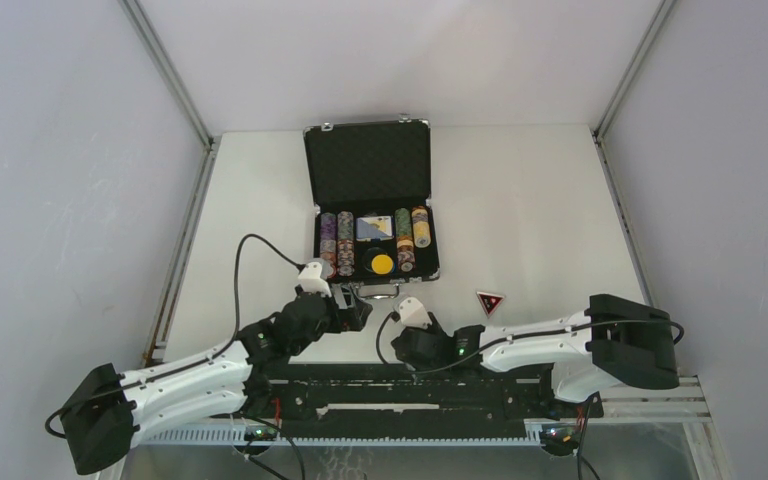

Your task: Pack up texas hold em set

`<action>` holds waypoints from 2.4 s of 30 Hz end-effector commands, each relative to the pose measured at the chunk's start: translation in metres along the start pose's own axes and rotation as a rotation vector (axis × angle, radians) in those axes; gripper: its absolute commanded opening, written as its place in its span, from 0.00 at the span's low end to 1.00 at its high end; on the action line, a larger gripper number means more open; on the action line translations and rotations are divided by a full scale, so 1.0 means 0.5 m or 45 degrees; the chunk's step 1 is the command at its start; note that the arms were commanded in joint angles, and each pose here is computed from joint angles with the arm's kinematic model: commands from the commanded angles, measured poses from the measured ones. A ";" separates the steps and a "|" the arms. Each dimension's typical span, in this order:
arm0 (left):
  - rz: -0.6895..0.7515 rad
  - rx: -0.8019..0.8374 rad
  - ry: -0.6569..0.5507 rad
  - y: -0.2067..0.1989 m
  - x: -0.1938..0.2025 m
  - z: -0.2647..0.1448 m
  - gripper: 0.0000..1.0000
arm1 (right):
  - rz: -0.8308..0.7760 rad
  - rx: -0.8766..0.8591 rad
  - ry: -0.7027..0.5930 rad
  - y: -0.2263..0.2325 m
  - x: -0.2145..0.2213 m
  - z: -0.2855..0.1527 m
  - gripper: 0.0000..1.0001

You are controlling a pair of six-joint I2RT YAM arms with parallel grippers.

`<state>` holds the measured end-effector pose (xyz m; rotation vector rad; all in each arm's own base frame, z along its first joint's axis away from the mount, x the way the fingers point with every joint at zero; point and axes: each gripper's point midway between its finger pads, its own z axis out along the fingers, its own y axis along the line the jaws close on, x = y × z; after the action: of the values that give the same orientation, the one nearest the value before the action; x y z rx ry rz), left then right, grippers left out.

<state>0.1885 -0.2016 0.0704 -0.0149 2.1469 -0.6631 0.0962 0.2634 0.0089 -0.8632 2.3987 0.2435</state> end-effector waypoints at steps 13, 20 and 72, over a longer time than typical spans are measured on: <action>0.008 0.069 -0.085 -0.043 -0.054 -0.003 0.95 | 0.018 0.009 0.105 -0.001 0.051 -0.017 0.62; 0.007 0.066 -0.088 -0.040 -0.054 -0.003 0.95 | 0.008 0.014 0.104 -0.001 0.046 -0.012 0.61; 0.006 0.014 -0.060 -0.018 -0.048 0.002 0.95 | -0.005 0.054 0.132 -0.005 0.047 -0.004 0.38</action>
<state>0.1915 -0.1990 0.0736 -0.0179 2.1325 -0.6584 0.0932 0.2612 0.0080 -0.8583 2.4074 0.1711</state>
